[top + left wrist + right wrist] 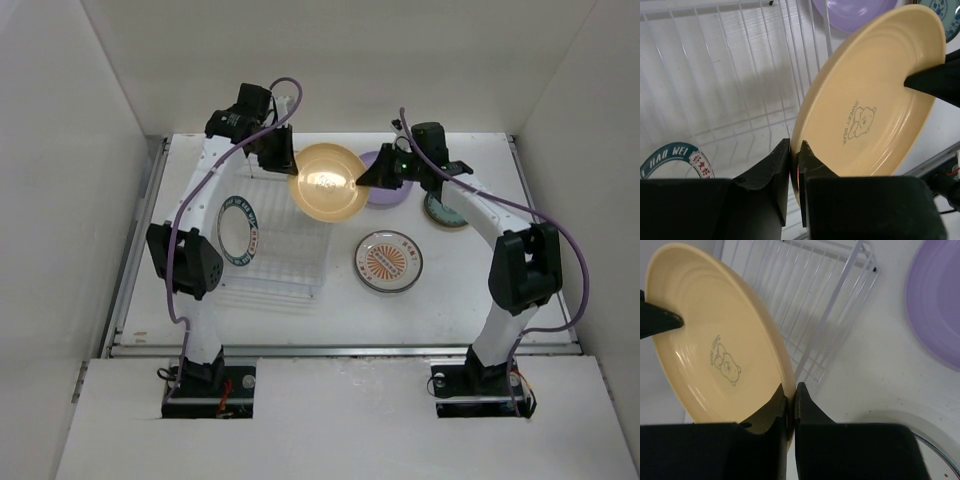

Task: Unload the plates from the dish rack

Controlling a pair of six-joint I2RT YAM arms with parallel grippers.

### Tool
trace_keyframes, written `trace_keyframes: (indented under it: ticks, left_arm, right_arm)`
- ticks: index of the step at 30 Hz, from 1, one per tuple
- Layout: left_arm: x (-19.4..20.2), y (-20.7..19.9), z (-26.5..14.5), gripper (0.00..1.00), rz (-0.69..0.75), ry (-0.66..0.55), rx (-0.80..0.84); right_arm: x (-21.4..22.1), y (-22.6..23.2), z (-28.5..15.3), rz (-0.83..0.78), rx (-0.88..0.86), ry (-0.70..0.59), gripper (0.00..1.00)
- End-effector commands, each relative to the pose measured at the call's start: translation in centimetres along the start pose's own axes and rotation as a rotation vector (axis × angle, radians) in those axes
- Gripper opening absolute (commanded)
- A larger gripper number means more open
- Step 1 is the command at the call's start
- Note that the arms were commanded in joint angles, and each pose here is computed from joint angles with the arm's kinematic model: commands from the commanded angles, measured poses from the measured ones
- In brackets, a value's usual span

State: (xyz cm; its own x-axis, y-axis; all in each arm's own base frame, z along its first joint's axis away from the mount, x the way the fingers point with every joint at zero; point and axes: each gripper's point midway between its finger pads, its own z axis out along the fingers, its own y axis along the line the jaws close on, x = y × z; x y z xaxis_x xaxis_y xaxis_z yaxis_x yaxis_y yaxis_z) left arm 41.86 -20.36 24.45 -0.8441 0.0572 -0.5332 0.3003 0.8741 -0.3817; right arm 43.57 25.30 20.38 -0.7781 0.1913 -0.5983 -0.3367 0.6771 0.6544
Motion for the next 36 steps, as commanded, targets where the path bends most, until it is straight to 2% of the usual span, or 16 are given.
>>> trace_keyframes:
  ticks: [1, 2, 5, 6, 10, 14, 15, 17, 18, 20, 22, 25, 29, 34, 36]
  left_arm:
    - [-2.4, -1.7, -1.0, 0.02, 0.022, -0.090, 0.049]
    - [-2.4, -1.3, -0.7, 0.22, 0.029, -0.086, 0.033]
    - [-3.1, -0.9, -0.7, 0.68, 0.056, -0.094, 0.004]
    - [-3.4, -0.7, -0.9, 0.98, 0.058, -0.108, -0.012]
    - [-5.1, 0.9, -2.5, 1.00, 0.090, -0.168, -0.136]
    - [-6.3, 4.8, -6.1, 1.00, 0.150, -0.219, -0.403]
    - [-6.5, 6.9, -7.4, 1.00, 0.163, -0.225, -0.537]
    - [-5.5, 9.1, -8.6, 1.00, 0.243, -0.154, -0.665]
    - [-3.9, 10.8, -9.7, 1.00, 0.268, -0.074, -0.761]
    - [-1.8, 12.5, -10.1, 1.00, 0.317, 0.046, -0.844]
    - [1.5, 14.3, -9.8, 1.00, 0.355, 0.226, -0.878]
    - [4.8, 14.4, -8.9, 1.00, 0.348, 0.351, -0.820]
    - [7.0, 14.9, -7.6, 0.95, 0.317, 0.428, -0.756]
    - [8.0, 16.7, -7.3, 0.89, 0.310, 0.477, -0.825]
    - [8.3, 17.4, -7.2, 0.88, 0.290, 0.493, -0.841]
  right_arm:
    - [-3.7, 1.2, -0.4, -0.063, 0.021, -0.137, 0.00]
    - [-4.1, 1.4, -0.5, -0.067, 0.025, -0.149, 0.00]
    - [-5.6, 1.4, -0.8, -0.027, 0.037, -0.186, 0.00]
    - [-6.4, 0.5, -1.0, 0.001, 0.069, -0.200, 0.00]
    - [-9.3, -2.3, -2.6, 0.109, 0.138, -0.284, 0.00]
    - [-11.7, -6.6, -5.2, 0.203, 0.269, -0.374, 0.00]
    - [-12.1, -7.5, -5.9, 0.217, 0.302, -0.387, 0.00]
    - [-12.2, -10.8, -7.1, 0.267, 0.411, -0.396, 0.00]
    - [-12.2, -11.6, -7.7, 0.281, 0.452, -0.402, 0.00]
    - [-11.9, -14.2, -8.6, 0.314, 0.543, -0.412, 0.00]
    - [-11.0, -16.1, -8.2, 0.335, 0.577, -0.392, 0.00]
    - [-9.5, -18.3, -6.5, 0.362, 0.609, -0.338, 0.00]
    - [-8.1, -19.9, -4.2, 0.386, 0.596, -0.275, 0.00]
    - [-7.2, -21.6, -1.9, 0.389, 0.579, -0.216, 0.00]
    - [-7.3, -21.7, -1.3, 0.378, 0.561, -0.204, 0.05]
